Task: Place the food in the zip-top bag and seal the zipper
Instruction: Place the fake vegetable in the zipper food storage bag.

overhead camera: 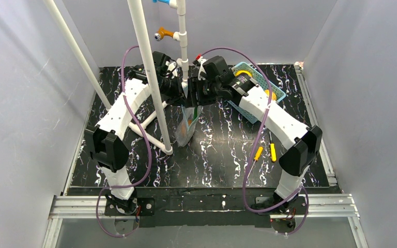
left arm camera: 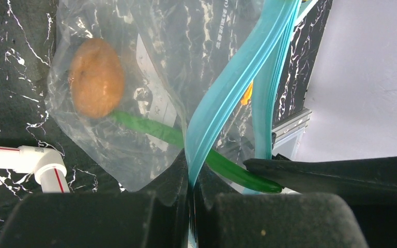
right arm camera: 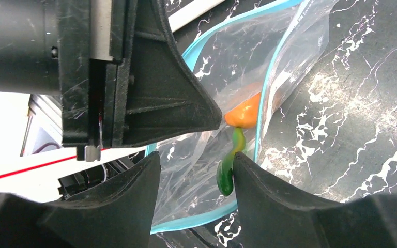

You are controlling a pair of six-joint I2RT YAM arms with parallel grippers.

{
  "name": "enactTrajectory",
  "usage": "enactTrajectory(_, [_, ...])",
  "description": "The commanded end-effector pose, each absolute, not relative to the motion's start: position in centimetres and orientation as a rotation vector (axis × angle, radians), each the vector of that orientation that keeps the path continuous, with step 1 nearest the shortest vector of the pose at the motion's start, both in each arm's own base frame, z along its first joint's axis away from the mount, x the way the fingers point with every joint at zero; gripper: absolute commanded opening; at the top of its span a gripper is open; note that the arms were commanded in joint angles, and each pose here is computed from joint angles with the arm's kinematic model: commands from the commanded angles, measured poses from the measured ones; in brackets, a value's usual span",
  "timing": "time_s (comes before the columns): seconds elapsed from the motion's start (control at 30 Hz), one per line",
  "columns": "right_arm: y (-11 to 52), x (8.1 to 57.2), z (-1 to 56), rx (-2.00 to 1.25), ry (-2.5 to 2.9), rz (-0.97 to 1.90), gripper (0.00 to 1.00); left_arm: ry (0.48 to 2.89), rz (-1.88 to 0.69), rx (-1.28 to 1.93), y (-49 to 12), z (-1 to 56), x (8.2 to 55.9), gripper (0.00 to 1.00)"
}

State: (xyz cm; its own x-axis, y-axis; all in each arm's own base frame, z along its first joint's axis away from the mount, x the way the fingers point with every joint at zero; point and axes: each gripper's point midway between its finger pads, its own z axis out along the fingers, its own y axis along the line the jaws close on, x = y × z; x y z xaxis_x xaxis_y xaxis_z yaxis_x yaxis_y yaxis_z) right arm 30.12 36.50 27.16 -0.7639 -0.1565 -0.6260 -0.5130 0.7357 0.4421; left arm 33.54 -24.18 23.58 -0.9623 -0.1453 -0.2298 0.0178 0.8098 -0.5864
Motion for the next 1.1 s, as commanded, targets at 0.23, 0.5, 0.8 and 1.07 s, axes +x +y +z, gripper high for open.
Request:
enactTrajectory(0.23, [36.1,32.5,28.7,-0.487,2.295,0.755,0.33,2.675,-0.965,-0.061,-24.3,26.3,32.0,0.00])
enactTrajectory(0.5, [35.5,32.8,27.5,-0.538,2.286,0.694,0.42,2.680,-0.974,-0.053,-24.5,26.2,32.0,0.00])
enactTrajectory(0.8, [35.8,33.2,27.2,-0.574,2.281,0.684,0.04,2.687,-0.968,-0.052,-24.5,26.0,32.3,0.00])
enactTrajectory(1.07, [35.2,31.8,30.4,-0.524,2.438,1.027,0.01,2.671,-0.973,-0.039,-24.4,26.1,31.9,0.00])
